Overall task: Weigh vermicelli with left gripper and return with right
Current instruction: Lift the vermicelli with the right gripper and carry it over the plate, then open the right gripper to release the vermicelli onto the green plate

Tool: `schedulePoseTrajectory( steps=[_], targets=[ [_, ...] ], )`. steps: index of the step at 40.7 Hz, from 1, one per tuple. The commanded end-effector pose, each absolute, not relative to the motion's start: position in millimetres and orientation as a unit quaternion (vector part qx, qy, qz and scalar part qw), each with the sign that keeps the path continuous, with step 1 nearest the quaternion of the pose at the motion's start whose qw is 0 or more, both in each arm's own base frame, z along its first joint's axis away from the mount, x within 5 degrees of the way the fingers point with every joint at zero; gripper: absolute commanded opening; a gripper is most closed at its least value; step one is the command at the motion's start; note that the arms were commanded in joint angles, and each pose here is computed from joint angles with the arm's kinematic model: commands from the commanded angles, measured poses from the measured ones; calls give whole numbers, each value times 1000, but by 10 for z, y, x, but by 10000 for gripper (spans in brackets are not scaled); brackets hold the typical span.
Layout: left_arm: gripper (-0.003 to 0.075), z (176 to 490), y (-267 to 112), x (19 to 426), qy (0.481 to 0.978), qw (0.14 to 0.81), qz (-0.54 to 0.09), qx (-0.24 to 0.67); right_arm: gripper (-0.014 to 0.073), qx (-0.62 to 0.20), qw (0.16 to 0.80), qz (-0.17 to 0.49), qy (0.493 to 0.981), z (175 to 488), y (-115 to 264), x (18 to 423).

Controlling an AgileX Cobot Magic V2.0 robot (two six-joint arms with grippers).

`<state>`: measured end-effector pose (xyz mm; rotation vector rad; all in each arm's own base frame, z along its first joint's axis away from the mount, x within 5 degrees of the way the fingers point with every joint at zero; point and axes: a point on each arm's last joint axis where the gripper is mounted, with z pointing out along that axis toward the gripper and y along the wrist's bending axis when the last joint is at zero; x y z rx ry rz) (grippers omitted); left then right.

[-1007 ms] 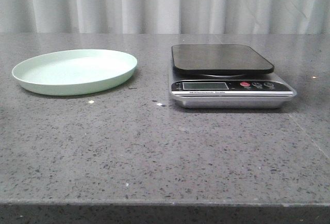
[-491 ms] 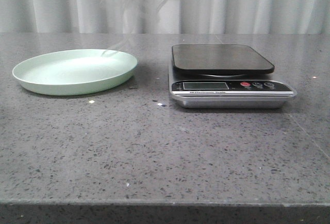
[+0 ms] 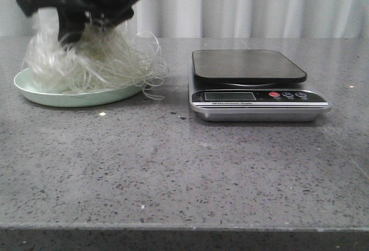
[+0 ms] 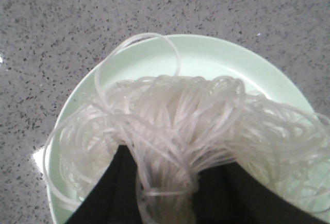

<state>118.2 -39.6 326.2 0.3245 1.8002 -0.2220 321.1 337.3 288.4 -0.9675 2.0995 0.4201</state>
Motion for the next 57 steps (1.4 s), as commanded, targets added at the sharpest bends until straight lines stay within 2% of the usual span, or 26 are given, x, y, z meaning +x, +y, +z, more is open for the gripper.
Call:
schedulePoseTrajectory(
  steps=[1, 15, 23, 28, 46, 52, 57],
  targets=[
    [137, 3422, -392, 1192, 747, 644, -106, 124, 159, -370, 458, 190, 786, 3290, 3368, 3192],
    [137, 3422, -392, 1192, 747, 644, -106, 124, 187, -372, 449, 186, 791, 3261, 3367, 3190],
    [137, 3422, -392, 1192, 747, 644, -106, 124, 368, -374, 444, 185, 793, 3271, 3355, 3178],
    [137, 3422, -392, 1192, 747, 644, -106, 124, 428, -373, 447, 186, 791, 3332, 3334, 3157],
    [137, 3433, -391, 1194, 743, 649, -106, 122, 426, -365, 471, 193, 780, 3858, 3054, 2944],
    [137, 3449, -389, 1196, 738, 656, -106, 120, 406, -355, 476, 188, 782, 4047, 2861, 2900],
    [137, 3453, -389, 1197, 736, 657, -106, 120, 339, -338, 486, 181, 785, 4217, 2631, 2897]
  ],
)
